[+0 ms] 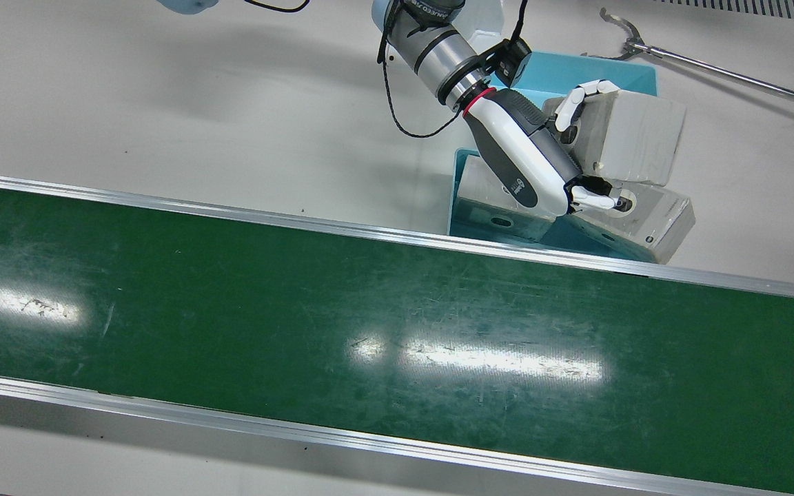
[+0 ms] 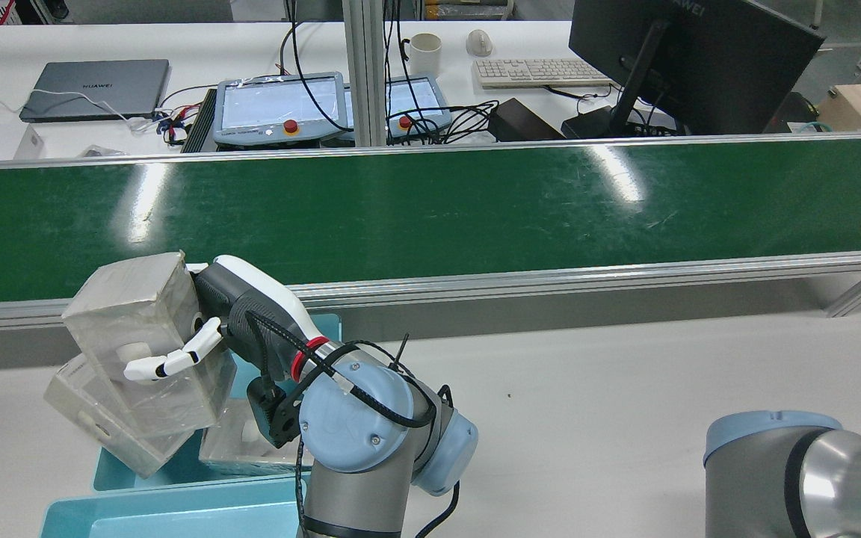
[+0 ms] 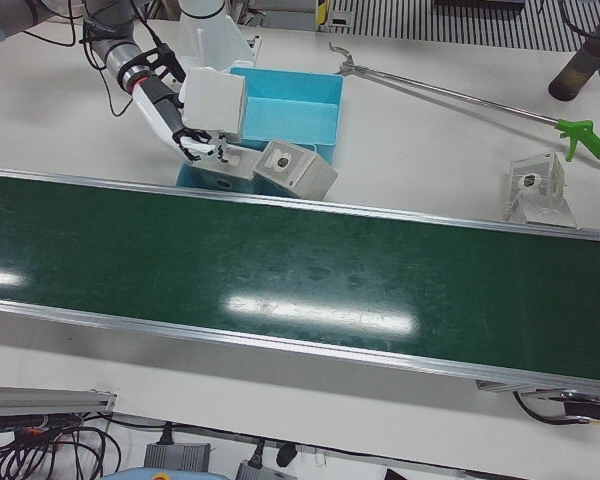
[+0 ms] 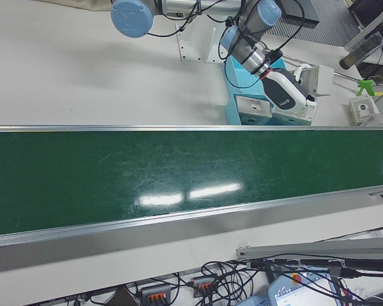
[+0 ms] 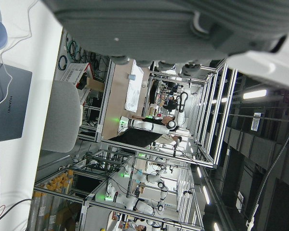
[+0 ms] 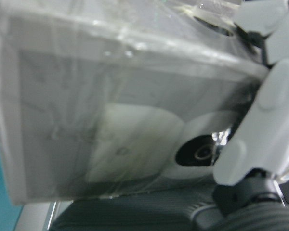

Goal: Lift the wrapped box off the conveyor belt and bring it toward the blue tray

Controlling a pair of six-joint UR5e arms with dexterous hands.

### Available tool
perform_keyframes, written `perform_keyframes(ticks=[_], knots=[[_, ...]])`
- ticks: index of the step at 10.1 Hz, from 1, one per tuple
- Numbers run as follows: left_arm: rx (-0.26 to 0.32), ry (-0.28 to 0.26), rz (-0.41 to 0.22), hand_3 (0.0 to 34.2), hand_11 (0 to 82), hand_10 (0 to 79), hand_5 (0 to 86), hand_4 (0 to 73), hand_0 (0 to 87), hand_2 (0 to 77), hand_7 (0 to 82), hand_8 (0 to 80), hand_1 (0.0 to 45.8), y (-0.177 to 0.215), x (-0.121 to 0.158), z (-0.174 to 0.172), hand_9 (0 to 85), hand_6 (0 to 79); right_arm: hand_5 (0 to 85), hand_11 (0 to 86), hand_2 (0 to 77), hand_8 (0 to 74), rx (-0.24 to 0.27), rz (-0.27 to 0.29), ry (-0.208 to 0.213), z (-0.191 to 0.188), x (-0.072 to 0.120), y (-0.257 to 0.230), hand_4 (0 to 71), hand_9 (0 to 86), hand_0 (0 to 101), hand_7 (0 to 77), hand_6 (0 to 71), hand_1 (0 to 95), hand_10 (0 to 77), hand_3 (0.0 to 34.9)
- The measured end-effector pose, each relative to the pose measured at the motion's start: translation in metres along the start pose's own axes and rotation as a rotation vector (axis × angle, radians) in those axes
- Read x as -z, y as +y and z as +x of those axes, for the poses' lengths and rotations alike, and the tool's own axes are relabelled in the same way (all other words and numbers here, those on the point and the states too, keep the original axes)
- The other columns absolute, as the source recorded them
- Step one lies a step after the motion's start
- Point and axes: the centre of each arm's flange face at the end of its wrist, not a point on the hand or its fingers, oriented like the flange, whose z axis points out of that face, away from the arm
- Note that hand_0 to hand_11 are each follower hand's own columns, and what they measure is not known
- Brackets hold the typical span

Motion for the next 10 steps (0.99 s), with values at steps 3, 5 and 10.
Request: perform_keyframes(ticks=[3, 5, 10], knots=[[0.0, 0.0, 0.0, 0.0, 0.5, 0.5, 1.1, 0.0, 0.0, 0.5, 0.5, 0.5, 0.0, 0.0, 0.0, 0.0, 0.5, 0.5, 54.5, 0.5, 9.3, 1.6, -0.027, -0.021, 0.033, 0.003, -0.002, 0.009, 20.7, 0.0, 51, 77.4, 20.2, 10.9, 0.0, 0.0], [0.0, 0.0, 0.0, 0.0, 0.5, 0.5, 1.1, 0.0, 0.0, 0.5, 0.5, 0.5, 0.0, 0.0, 0.0, 0.0, 0.5, 0.5, 1.1, 0.5, 1.1, 1.6, -0.044, -0.039, 0.051, 0.004, -0.004, 0.018, 15.8, 1.1, 50, 2.7, 16.9, 21.3, 0.0, 0.0], [0.0, 0.0, 0.0, 0.0, 0.5, 0.5, 1.1, 0.0, 0.0, 0.5, 0.5, 0.5, 0.0, 0.0, 0.0, 0.0, 0.5, 0.5, 19.1, 0.5, 1.6, 0.0, -0.051, -0.074, 0.003, -0.034, 0.007, 0.024, 15.3, 0.5, 50, 10.9, 6.0, 10.9, 0.0, 0.8]])
